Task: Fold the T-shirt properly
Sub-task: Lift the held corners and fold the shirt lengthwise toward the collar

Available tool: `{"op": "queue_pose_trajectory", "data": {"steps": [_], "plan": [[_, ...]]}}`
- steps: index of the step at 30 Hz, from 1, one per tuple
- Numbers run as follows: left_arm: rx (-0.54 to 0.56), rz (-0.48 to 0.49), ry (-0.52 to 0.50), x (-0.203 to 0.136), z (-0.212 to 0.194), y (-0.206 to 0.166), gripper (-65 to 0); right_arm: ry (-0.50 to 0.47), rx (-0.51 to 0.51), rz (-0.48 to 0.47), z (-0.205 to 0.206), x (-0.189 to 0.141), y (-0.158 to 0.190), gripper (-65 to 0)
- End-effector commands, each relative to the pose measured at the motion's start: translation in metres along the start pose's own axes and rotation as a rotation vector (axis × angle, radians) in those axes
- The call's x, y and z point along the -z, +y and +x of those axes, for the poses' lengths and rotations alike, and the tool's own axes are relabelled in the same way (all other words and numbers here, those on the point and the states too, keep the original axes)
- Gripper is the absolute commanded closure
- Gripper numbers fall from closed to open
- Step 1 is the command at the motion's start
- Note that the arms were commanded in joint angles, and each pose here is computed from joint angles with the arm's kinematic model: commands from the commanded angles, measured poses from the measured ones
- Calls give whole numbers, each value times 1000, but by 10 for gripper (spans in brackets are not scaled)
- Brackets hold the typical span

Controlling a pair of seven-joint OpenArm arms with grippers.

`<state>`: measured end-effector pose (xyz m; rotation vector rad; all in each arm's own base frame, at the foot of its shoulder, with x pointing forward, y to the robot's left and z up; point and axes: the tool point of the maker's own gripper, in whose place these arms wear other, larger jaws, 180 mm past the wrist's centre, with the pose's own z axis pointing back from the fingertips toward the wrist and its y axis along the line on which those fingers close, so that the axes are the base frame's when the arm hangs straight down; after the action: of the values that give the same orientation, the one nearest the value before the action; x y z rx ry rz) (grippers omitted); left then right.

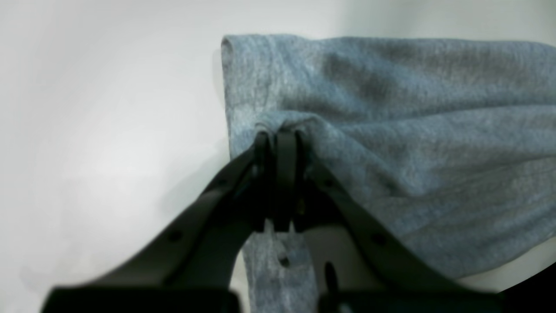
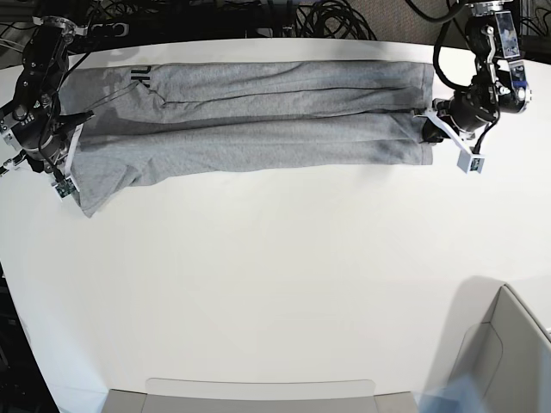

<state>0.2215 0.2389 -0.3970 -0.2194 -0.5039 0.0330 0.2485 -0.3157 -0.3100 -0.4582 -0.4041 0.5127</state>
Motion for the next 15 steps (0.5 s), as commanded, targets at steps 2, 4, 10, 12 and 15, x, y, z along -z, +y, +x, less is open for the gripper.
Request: {"op": "queue_pose_trajectory", "data": {"steps": [2,4,10,12,15], "plan": [[21,15,-36,-6,12,4,0,5,6,-50,-3,-6,-17,0],[20,16,-37,-7,12,4,0,5,36,-54,-6,-7,-19,0],[22,15,-39,-7,13,4,0,9,38,-56,-8,-7,-20,0],[33,14,-54,-10,18,1,0,10,38,-55,-8,-7,-19,0],[60,21,-76,-22,19,-8,0,9,35,-49,-8,-6,-17,0]]}}
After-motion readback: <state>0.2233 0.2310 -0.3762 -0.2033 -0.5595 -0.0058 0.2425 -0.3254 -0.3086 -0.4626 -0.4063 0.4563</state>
